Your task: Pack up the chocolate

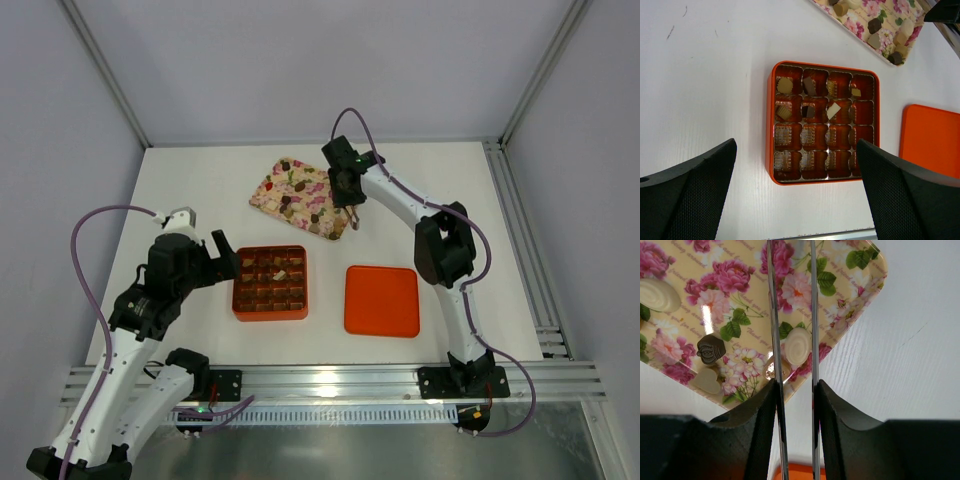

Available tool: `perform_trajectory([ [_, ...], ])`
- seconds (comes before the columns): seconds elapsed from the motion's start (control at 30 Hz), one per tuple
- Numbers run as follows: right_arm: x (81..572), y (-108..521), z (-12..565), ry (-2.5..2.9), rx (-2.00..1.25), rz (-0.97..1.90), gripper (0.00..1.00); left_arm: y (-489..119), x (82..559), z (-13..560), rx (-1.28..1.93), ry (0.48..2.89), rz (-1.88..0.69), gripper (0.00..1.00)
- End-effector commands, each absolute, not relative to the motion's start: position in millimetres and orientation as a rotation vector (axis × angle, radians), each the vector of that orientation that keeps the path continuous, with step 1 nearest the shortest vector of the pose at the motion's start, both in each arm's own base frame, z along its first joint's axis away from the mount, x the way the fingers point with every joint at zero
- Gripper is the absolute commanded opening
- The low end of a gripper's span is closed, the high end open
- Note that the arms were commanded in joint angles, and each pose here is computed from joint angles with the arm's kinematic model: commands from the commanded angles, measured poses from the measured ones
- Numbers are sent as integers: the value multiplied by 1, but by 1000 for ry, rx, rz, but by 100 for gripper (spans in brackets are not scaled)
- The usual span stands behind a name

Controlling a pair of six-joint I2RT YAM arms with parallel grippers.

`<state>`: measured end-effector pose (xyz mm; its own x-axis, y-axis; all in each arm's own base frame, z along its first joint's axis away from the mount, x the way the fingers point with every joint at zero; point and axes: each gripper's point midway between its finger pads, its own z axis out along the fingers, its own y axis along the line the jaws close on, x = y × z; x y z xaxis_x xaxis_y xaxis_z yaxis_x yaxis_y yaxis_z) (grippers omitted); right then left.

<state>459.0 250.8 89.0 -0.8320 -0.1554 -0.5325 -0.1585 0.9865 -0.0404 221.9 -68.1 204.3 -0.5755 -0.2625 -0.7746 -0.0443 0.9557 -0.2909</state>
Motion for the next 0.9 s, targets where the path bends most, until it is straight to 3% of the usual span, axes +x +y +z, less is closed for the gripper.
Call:
perform_trajectory([
  [0.0, 469, 249, 116, 2495, -204, -5, 38, -70, 225, 214, -210, 2141, -315, 100],
  [0.87, 393, 262, 148, 2476, -271, 171, 38, -70, 224, 215, -211, 2132, -321, 100],
])
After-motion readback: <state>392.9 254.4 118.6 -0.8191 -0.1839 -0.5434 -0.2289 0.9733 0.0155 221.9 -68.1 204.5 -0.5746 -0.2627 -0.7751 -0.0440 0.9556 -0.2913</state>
